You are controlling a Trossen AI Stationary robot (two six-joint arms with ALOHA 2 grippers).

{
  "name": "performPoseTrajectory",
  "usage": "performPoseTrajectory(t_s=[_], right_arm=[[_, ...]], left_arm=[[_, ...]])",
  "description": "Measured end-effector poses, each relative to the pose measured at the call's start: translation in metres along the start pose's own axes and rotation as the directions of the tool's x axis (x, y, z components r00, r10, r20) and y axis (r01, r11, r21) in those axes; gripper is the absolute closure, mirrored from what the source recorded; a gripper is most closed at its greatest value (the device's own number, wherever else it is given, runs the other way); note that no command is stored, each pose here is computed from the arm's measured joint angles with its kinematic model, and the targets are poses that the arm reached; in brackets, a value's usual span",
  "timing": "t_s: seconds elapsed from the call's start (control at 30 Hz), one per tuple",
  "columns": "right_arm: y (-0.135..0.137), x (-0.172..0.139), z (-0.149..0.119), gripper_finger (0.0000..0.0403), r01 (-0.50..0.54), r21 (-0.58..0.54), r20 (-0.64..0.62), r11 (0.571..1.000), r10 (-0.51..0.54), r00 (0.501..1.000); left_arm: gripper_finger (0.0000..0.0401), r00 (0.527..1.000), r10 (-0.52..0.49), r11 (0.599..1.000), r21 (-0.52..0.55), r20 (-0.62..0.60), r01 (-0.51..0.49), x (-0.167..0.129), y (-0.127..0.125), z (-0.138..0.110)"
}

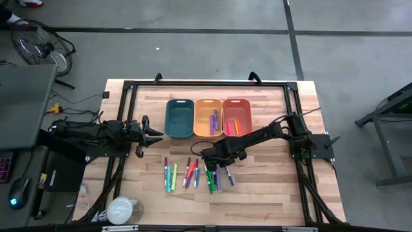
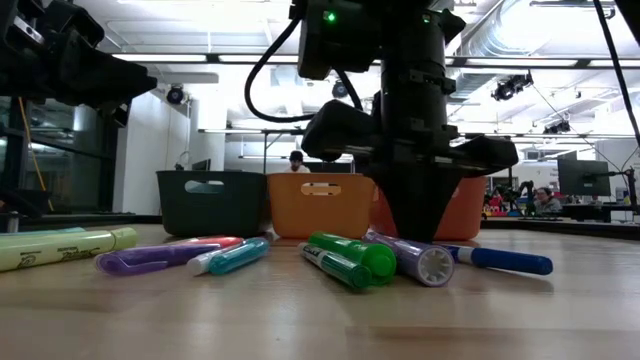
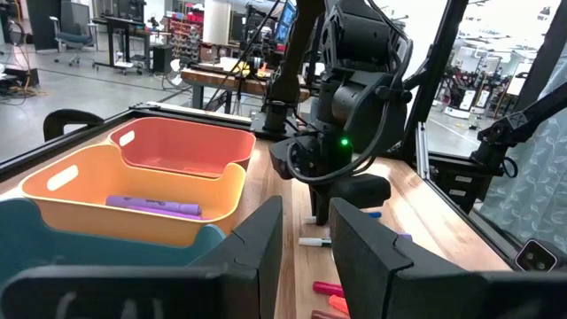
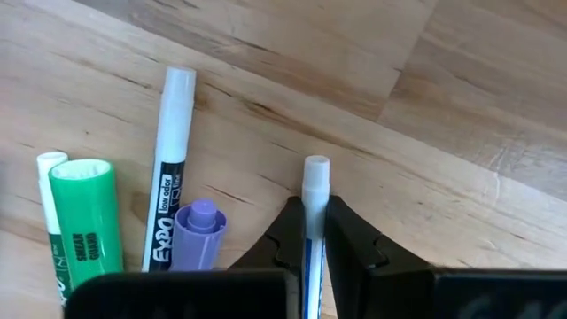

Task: Pick & Place Markers
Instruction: Put the blue marker pen into the blue bin

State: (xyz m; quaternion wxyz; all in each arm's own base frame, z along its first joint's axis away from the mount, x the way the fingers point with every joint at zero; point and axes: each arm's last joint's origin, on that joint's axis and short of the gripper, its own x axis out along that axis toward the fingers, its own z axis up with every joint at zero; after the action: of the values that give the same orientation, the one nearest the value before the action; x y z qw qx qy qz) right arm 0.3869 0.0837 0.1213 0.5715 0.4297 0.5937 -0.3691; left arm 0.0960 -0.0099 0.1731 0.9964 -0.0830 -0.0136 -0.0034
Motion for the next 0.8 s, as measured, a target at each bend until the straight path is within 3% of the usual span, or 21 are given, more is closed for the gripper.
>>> performPoseTrajectory(t_s=[0.33,0.8], right_arm=[[0.003,-0.025,0.007,0.0388,0.004,-0.056,0.028,0.998,-0.002,1.0],[0.016,-0.057,0.028,0.0388,-0.061,-0.102,0.094,0.993,0.071,0.993]], left_arm=[[0.0307,1.0,0.0,1.0,0.0,0.0,0.0,0.0,0.0,0.0],[0.0307,1.0,0.0,1.0,0.0,0.0,0.0,0.0,0.0,0.0]])
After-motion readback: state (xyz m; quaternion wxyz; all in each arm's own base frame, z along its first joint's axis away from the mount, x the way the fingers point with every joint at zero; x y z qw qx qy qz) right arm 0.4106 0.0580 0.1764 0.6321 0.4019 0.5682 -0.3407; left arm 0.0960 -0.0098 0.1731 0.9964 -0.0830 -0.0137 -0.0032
